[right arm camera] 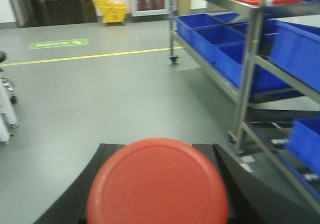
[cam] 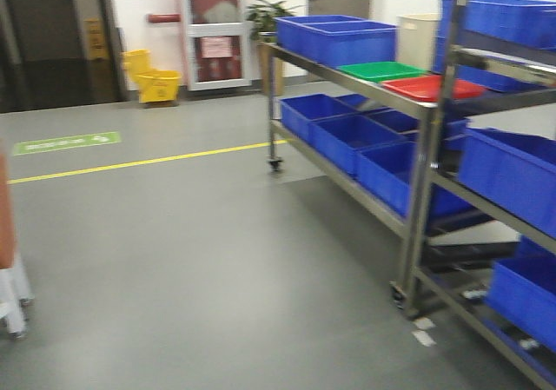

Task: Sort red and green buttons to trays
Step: 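Drive the base to the green and red trays holding both buttons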

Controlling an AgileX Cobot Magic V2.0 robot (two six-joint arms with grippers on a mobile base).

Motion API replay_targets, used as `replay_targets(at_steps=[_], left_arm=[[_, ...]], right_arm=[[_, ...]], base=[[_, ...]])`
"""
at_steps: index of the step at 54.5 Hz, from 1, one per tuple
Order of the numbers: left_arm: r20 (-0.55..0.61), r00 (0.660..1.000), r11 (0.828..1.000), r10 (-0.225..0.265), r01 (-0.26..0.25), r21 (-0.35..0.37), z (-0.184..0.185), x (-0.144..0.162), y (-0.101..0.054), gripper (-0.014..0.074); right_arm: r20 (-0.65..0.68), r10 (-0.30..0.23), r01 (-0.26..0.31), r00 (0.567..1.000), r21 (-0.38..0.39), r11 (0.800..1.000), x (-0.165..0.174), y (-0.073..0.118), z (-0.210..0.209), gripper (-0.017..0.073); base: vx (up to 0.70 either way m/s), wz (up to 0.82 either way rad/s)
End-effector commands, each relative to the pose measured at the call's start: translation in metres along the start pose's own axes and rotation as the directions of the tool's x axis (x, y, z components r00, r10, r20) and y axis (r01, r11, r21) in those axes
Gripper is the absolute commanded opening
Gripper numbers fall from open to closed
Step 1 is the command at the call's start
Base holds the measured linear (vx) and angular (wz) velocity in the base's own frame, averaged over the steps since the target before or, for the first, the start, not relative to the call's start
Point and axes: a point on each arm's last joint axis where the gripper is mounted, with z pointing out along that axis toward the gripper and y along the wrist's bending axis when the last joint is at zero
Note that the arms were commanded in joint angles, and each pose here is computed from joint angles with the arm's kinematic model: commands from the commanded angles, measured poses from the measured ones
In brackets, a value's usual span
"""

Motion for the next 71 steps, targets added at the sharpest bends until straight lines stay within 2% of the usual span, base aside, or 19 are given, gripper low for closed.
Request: replay_targets(at_steps=[1,22,71], left_arm=[[0.084,0.996,0.999,-0.01,0.007,0.042,-0.0017,-0.0171,-0.0035,0.0003],[0.085,0.996,0.999,-0.011,0.007,0.042,-0.0018,-0.0171,-0.0035,0.0003],[0.086,0.996,0.999,-0.011,0.007,0.042,-0.0019,-0.0172,-0.0036,0.0003]], right_arm=[[0.104,-0.011,0.013,0.995,-0.021,1.0,-0.018,0.002,-0.0031,0.0],[0.104,-0.011,0.013,0.995,-0.021,1.0,-0.018,0.002,-0.0031,0.0],[0.105,-0.011,0.013,0.994,-0.021,1.0,-0.0181,0.0021,-0.0031,0.0]], base=[[0.2,0.63],[0.29,0.46],[0.51,0.08]])
